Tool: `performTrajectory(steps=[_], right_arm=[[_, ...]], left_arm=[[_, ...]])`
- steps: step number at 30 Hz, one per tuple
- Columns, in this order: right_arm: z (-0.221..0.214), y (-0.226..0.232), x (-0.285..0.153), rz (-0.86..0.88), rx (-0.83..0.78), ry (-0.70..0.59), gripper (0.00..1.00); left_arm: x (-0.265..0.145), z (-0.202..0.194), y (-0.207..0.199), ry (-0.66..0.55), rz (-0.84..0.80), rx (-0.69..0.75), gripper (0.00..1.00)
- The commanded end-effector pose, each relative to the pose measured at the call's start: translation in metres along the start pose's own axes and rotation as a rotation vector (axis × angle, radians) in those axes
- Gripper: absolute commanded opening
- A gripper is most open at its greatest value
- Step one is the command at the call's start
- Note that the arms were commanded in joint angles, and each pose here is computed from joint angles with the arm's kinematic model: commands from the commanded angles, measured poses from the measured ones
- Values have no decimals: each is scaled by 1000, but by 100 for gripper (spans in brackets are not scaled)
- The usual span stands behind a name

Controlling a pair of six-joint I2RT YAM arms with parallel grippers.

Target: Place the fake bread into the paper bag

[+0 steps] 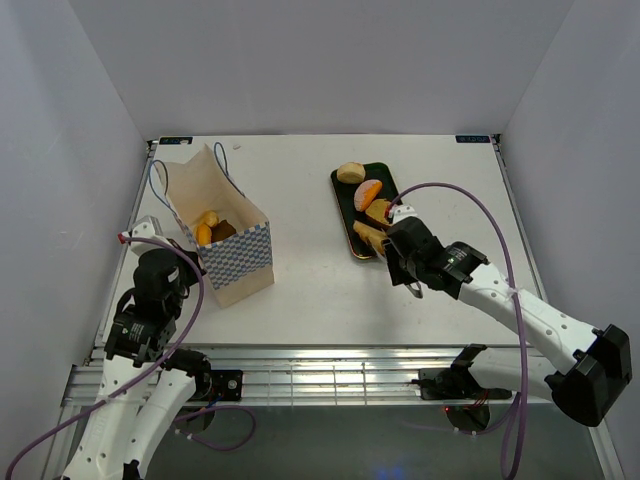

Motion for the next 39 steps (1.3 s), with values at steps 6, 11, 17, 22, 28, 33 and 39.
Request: performTrajectory(steps=[6, 11, 17, 22, 28, 33, 39], right_arm=[[22, 6, -21, 93, 27, -115, 36], [34, 1, -32, 87, 46, -161, 33], [51, -6, -52, 69, 108, -244, 31], [73, -2, -74, 138, 147, -359, 31], [109, 15, -106, 319, 157, -539, 30], [147, 27, -137, 440, 119, -655, 31], [185, 57, -166, 679, 52, -750, 31]], left_arm=[[6, -2, -2, 12, -1, 13, 0], [5, -1, -1, 4, 1, 11, 0], [3, 1, 1, -19, 2, -1, 0], [3, 1, 0, -17, -1, -1, 0], [3, 1, 0, -18, 3, 1, 0], [2, 2, 1, -25, 1, -3, 0], [2, 2, 1, -25, 5, -3, 0]])
Point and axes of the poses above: each gripper's point midway between its finger pads, its own x axis out along the fingers, its own y axis along the line the jaws close on, z = x × y, the point moved 4 cm from there along -x, back along the fingers, and after that the axes turned 6 degrees about -x, right-handed, at the moved point
